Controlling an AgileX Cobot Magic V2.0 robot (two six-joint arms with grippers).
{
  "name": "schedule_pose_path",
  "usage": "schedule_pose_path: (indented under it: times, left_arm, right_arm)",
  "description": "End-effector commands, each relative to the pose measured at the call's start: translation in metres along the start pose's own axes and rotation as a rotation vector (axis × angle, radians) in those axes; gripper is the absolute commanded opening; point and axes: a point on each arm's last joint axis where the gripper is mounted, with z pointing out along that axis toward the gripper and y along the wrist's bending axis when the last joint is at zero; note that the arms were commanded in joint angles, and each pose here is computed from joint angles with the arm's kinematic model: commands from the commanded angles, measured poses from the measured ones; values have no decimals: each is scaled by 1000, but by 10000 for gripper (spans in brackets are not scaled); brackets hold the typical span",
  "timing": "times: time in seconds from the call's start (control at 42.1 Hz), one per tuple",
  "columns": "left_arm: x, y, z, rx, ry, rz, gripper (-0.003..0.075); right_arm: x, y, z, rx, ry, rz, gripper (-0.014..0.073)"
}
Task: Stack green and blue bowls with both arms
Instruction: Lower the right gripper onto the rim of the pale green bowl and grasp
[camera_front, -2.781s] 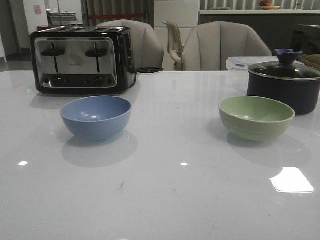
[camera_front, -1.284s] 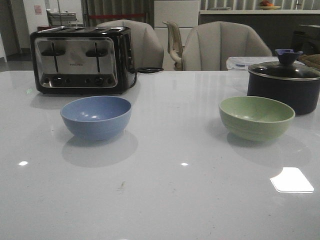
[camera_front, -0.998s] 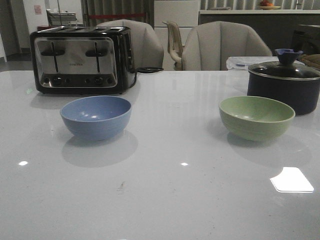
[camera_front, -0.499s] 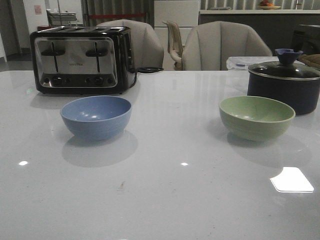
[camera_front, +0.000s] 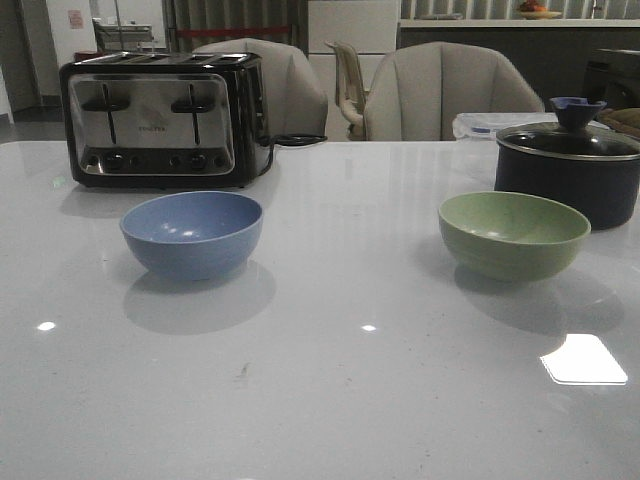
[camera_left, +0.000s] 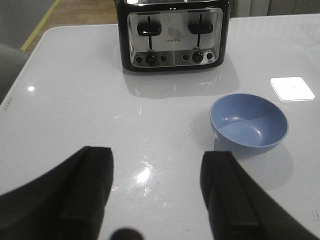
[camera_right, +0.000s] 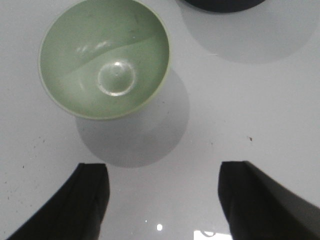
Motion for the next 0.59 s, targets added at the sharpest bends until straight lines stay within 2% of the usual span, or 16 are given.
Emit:
schedule_pose_path:
  times: [0.0, 0.285, 0.571]
  left_arm:
    - [-16, 0, -3, -3, -106, -12, 458]
    - [-16, 0, -3, -3, -106, -12, 458]
    - [-16, 0, -3, -3, -106, -12, 458]
  right_arm:
    - [-31, 2, 9, -9, -68, 2, 566]
    - [-69, 2, 78, 0, -4, 3, 566]
    - [-79, 0, 131, 6, 49, 7, 566]
